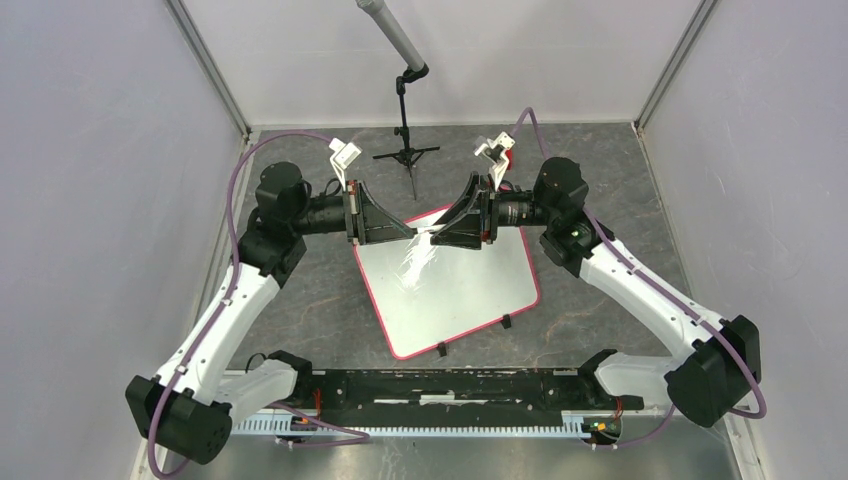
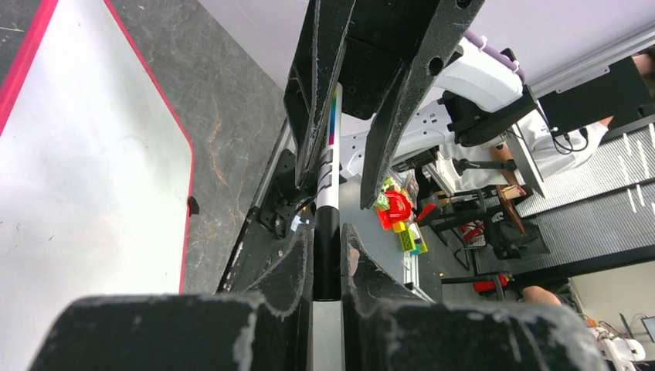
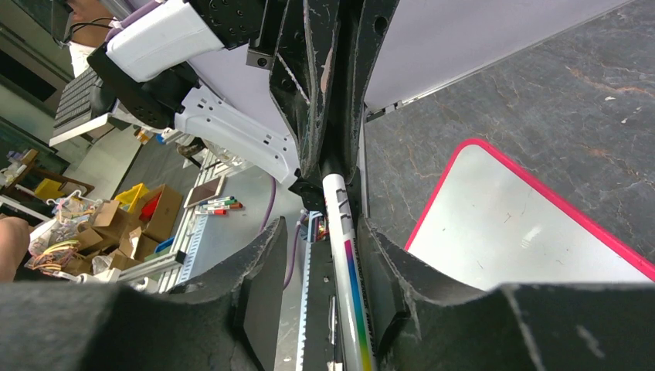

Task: Write a sentence on the whiteboard
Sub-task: Open the pen cap from the whiteboard marker, then place the pen cap at the center of the board.

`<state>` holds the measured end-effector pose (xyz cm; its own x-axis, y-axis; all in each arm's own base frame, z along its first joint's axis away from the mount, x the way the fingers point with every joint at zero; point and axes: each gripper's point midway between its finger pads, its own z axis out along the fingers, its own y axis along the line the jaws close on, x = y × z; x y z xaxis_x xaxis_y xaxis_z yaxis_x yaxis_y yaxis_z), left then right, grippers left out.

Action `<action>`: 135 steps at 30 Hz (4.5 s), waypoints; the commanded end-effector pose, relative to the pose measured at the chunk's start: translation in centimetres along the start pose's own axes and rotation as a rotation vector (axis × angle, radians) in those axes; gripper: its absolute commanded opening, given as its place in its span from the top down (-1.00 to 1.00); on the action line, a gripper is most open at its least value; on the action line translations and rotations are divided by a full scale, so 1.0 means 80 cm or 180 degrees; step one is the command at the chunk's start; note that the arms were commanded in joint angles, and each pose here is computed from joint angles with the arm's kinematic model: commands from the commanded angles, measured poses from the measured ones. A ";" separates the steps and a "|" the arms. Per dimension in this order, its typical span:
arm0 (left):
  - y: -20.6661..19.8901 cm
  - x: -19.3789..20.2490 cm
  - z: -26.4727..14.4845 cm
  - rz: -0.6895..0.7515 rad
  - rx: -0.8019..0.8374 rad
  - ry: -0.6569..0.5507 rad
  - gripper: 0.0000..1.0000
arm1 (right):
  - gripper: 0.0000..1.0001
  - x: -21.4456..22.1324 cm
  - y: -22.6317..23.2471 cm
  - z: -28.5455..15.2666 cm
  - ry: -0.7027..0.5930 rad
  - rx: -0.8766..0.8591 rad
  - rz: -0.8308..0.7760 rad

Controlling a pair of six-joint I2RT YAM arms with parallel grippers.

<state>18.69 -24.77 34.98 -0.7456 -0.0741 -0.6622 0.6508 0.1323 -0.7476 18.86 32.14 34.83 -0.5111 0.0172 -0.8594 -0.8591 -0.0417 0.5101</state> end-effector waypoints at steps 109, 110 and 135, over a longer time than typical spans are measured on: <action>0.377 0.133 -0.344 -0.0127 -0.4267 0.2769 0.67 | 1.00 0.030 -0.093 -0.165 0.0561 0.1340 -0.0897; 0.380 0.135 -0.338 -0.0141 -0.4192 0.2725 0.64 | 1.00 0.029 -0.093 -0.164 0.0555 0.1335 -0.0888; 0.434 0.156 -0.320 -0.0305 -0.4039 0.2668 0.27 | 1.00 0.038 -0.102 -0.164 0.0599 0.1294 -0.0865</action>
<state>27.30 4.40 1.60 -0.9252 0.3786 -0.0257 0.3775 0.9252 0.0391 24.51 19.37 27.30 -0.3194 -0.2056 -0.9251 -0.9081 0.3452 0.2368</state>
